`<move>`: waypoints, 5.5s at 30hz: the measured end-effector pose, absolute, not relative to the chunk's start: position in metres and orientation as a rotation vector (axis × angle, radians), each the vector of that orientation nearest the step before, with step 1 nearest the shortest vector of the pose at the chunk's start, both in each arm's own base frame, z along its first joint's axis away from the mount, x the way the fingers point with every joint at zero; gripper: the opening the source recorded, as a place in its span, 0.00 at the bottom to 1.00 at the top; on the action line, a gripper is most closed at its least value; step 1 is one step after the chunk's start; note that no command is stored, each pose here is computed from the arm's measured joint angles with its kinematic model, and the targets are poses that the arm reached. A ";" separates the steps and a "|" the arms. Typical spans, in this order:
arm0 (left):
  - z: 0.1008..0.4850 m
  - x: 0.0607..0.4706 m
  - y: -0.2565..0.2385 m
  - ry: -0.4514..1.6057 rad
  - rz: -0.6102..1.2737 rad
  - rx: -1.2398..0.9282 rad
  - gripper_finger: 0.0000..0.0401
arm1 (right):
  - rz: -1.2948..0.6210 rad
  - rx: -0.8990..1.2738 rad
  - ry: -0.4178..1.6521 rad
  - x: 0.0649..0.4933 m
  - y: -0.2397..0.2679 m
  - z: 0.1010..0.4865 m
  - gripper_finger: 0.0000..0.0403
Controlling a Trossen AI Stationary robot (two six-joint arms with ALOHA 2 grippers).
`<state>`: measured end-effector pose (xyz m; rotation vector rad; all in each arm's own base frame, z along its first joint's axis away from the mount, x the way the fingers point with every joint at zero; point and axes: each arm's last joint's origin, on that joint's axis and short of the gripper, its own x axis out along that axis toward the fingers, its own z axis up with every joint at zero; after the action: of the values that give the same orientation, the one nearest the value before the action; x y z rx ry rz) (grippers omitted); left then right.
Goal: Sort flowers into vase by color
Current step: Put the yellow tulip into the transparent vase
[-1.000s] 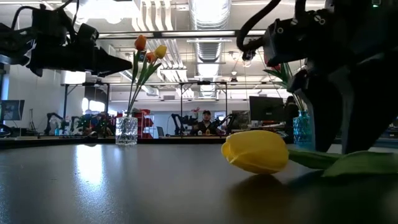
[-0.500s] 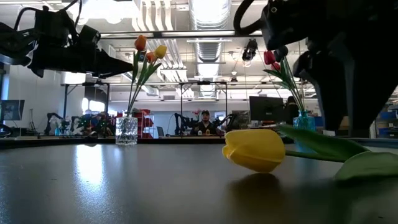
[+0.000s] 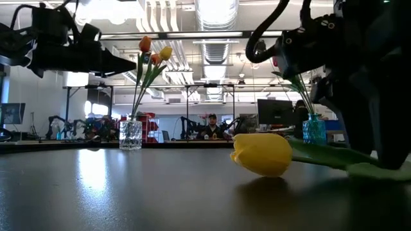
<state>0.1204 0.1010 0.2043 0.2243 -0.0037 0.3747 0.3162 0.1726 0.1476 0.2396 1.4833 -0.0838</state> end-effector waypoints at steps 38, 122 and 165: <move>0.237 0.079 0.065 -0.225 0.510 0.308 0.19 | -0.252 -0.411 0.345 0.423 0.081 0.260 0.03; 0.241 0.050 0.058 -0.296 1.019 0.284 0.19 | -0.386 -0.503 -0.072 0.564 -0.159 0.273 0.03; 0.240 0.050 0.058 -0.299 1.016 0.265 0.19 | -0.499 -0.195 0.047 0.561 -0.173 0.257 0.36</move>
<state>0.0503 0.0579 0.2400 0.2647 -0.2986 1.0158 0.5613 -0.1727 0.2573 -0.1950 0.0472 -0.4987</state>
